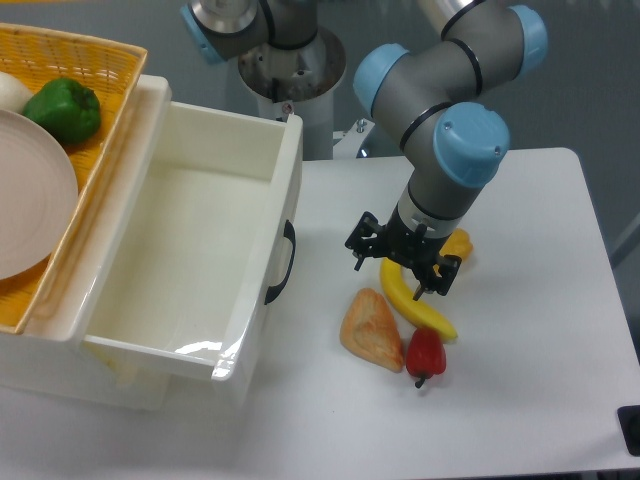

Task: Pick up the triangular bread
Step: 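Move the open gripper toward the triangular bread slice, then lower the gripper down onto the triangular bread slice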

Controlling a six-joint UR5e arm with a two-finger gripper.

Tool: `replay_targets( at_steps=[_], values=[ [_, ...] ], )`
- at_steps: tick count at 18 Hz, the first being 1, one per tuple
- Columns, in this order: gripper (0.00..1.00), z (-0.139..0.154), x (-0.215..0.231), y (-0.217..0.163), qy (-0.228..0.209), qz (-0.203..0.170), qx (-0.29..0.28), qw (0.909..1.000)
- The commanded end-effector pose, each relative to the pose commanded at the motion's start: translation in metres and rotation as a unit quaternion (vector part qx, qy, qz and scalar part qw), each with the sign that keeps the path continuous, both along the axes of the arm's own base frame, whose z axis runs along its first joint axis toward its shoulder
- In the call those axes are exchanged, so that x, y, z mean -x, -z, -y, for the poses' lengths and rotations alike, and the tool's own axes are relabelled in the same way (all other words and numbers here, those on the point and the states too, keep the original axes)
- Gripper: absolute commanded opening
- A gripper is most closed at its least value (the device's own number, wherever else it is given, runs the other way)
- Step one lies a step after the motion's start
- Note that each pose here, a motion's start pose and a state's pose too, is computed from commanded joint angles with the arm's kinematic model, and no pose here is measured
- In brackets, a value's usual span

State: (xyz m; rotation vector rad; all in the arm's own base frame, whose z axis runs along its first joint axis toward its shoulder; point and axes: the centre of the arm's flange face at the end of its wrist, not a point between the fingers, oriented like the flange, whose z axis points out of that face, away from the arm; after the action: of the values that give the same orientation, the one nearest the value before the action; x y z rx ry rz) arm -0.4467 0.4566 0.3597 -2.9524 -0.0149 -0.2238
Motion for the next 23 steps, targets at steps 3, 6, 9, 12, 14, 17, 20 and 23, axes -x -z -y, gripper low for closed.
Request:
replay_targets(
  at_steps=[3, 6, 9, 12, 14, 17, 20, 23],
  values=[
    [1.00, -0.001, -0.001, 0.001, 0.013, -0.002, -0.001, 0.9999],
    [1.00, -0.001, -0.001, 0.000, 0.014, -0.005, -0.003, 0.9999],
    [1.00, -0.003, -0.004, 0.003, 0.017, -0.005, -0.001, 0.9999],
    [1.00, -0.004, -0.005, 0.008, 0.019, -0.019, 0.002, 0.9996],
    [1.00, -0.004, -0.005, 0.013, 0.018, -0.029, -0.002, 0.9994],
    [1.00, -0.007, -0.008, 0.029, 0.019, -0.022, 0.005, 0.9996],
    [1.00, -0.006, -0.012, 0.040, 0.023, -0.022, 0.010, 0.9994],
    [1.00, -0.012, -0.018, 0.055, 0.031, -0.015, 0.023, 0.9991]
  ],
)
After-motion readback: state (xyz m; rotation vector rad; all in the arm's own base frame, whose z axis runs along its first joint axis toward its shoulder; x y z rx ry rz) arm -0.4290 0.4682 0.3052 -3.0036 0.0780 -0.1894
